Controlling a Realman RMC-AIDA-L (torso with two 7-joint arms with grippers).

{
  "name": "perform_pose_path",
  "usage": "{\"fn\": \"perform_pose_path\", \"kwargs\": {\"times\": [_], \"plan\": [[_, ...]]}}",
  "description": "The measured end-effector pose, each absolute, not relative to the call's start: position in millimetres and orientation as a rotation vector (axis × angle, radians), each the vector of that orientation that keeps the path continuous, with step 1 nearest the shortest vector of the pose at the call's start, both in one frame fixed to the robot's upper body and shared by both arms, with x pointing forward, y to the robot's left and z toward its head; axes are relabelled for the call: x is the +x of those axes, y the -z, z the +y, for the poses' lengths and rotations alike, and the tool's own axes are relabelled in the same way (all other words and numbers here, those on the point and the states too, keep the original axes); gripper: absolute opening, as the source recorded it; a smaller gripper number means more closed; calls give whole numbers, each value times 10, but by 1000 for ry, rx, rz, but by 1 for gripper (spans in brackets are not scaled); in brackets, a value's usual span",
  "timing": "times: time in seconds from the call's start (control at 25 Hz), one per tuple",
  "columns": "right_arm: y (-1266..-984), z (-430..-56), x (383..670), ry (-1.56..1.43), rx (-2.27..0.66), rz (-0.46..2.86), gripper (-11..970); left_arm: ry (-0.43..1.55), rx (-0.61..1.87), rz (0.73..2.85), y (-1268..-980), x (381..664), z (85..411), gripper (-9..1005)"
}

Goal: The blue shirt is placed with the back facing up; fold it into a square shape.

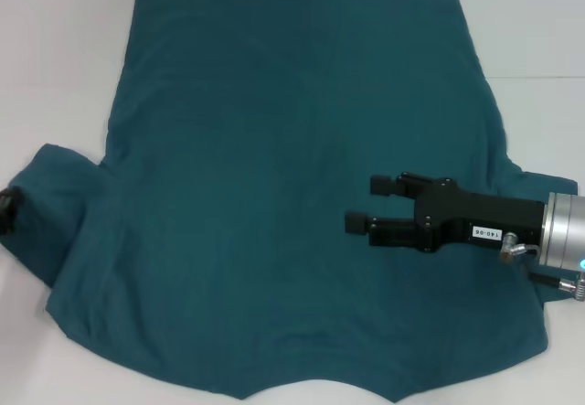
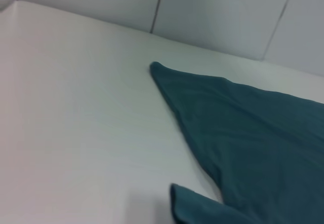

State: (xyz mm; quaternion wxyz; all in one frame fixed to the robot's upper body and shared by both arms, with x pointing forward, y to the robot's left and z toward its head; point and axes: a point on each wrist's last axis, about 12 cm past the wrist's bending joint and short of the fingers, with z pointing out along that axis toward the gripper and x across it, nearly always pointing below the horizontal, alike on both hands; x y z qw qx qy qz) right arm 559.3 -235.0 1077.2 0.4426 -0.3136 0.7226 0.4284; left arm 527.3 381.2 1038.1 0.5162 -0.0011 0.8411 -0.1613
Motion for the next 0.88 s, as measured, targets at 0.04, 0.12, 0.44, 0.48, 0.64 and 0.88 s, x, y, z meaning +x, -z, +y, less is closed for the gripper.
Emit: {"fn": "perform_pose_path", "kwargs": {"times": [0.04, 0.12, 0.44, 0.48, 0.64, 0.88], "plan": [[-10772, -2350, 5593, -1064, -775, 1792, 941, 375, -1, 2018, -10397, 5296, 3824, 1], [-10773, -2351, 5593, -1065, -770, 1789, 941, 357, -2, 2017, -10415, 5325, 3839, 1], [-10775, -2353, 5594, -1067, -764, 1788, 942, 328, 11, 2003, -10498, 5450, 3856, 2], [-10776, -2352, 5594, -1068, -763, 1788, 942, 323, 11, 2002, -10504, 5464, 3858, 2], [-10783, -2352, 5598, -1070, -757, 1784, 941, 318, 11, 2001, -10513, 5480, 3858, 1], [-10780, -2357, 5594, -1068, -757, 1782, 941, 341, 20, 1998, -10517, 5448, 3845, 1]]}}
